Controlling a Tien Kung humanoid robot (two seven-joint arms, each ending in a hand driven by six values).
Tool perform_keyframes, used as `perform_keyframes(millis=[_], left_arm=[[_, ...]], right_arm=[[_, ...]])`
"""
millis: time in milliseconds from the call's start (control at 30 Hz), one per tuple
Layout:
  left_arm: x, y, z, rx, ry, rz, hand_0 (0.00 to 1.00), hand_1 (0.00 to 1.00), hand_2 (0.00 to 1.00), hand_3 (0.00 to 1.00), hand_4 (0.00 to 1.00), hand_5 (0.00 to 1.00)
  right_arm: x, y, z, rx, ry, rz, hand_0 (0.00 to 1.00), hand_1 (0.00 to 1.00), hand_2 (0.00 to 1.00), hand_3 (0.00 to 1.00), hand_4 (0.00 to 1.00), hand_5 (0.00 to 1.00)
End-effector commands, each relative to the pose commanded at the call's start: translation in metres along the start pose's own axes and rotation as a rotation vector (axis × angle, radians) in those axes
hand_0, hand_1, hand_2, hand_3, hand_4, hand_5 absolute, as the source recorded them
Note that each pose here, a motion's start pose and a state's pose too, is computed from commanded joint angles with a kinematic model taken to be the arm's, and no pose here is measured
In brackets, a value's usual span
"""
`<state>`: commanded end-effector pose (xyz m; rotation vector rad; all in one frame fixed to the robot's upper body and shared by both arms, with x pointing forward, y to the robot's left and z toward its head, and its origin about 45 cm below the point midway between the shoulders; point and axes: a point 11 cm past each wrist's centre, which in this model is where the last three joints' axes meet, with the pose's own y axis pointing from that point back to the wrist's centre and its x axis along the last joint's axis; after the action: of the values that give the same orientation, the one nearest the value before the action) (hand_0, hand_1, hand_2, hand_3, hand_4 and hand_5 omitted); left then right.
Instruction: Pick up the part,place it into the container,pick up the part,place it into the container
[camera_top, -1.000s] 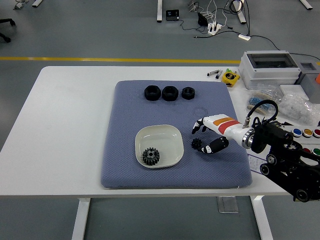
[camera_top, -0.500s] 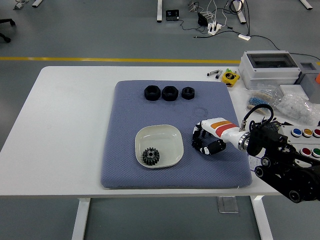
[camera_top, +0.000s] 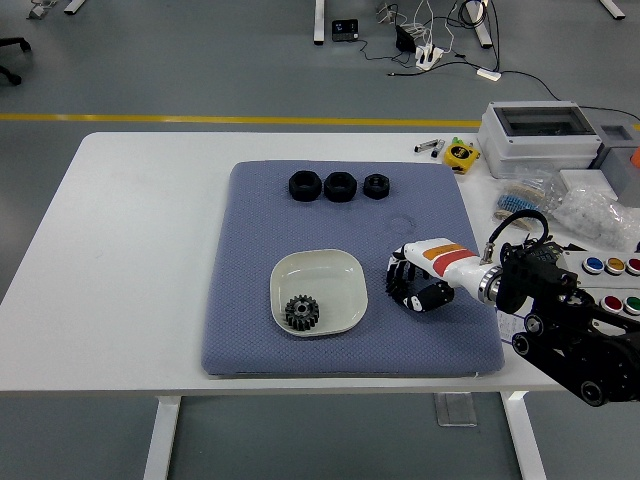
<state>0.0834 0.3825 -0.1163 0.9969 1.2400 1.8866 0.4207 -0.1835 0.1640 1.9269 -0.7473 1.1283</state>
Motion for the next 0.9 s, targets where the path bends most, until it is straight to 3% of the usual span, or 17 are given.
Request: perform_keyframes(millis=[33, 200, 233, 467, 667, 900], left_arm=[[0.0, 0.0, 0.0, 0.0, -0.001, 0.0, 0.708, 0.627, 0.643, 0.565, 0.615, 0.704], [0.001, 0.0, -0.001, 0.003, -0.004, 0.001, 0.708, 0.627, 0.643, 0.565, 0.615, 0.704], [0.001, 0.0, -0.001, 0.003, -0.004, 0.002, 0.709, 0.626, 0.643, 0.566, 0.613, 0.7], [0.002, 0.0, -0.002, 0.005, -0.009, 0.003, 0.709, 0.626, 0.644, 0.565, 0.616, 0.705], [0.003, 0.0, -0.002, 0.003, -0.009, 0.003, 0.709, 0.626, 0.642, 0.565, 0.614, 0.704], [0.003, 0.0, 0.0, 0.0, -0.008, 0.002, 0.709, 0.625, 0.642, 0.565, 0.615, 0.703]], right_arm=[[0.0, 0.0, 0.0, 0.003, -0.004, 0.0, 0.312, 0.404, 0.478, 0.456, 0.615, 0.057], [-0.002, 0.0, 0.001, 0.005, -0.02, 0.002, 0.312, 0.404, 0.478, 0.456, 0.615, 0.057], [-0.002, 0.0, 0.001, 0.005, -0.021, 0.002, 0.281, 0.383, 0.464, 0.446, 0.578, 0.057], [0.002, 0.0, -0.001, 0.011, -0.039, 0.012, 0.275, 0.381, 0.461, 0.441, 0.592, 0.057], [0.018, 0.002, -0.008, 0.032, -0.056, 0.055, 0.279, 0.381, 0.46, 0.443, 0.607, 0.066], [0.042, 0.0, -0.039, 0.11, -0.077, 0.111, 0.312, 0.398, 0.472, 0.462, 0.612, 0.058]])
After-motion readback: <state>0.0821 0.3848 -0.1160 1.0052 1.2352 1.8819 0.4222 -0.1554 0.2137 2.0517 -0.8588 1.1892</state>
